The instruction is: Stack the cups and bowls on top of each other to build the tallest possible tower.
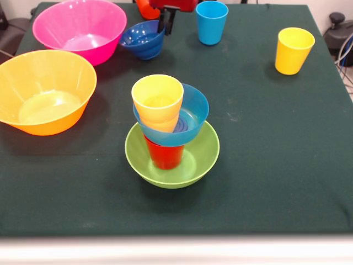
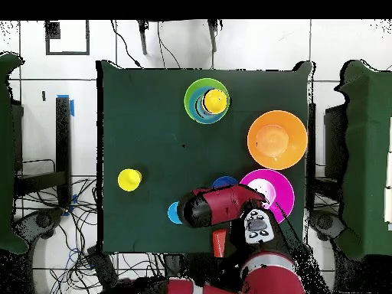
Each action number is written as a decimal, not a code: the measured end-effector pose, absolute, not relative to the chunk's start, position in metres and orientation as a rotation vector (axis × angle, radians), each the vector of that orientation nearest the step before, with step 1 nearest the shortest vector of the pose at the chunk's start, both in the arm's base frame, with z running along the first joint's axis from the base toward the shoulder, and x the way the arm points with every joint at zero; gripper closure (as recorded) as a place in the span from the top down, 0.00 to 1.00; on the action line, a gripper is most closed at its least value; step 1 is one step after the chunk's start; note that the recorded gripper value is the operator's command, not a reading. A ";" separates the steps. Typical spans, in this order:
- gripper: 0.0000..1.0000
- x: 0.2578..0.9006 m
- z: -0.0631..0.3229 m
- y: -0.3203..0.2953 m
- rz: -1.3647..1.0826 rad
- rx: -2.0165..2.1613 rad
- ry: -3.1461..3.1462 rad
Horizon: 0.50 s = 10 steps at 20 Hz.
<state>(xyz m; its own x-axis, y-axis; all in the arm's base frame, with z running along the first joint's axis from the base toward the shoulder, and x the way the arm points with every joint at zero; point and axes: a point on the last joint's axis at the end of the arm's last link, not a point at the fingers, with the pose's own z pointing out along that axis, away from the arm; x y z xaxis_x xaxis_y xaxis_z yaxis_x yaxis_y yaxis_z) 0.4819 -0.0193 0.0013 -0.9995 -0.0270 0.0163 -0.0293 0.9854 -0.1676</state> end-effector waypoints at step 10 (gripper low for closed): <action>0.00 0.531 0.064 -0.023 0.217 -0.166 -3.140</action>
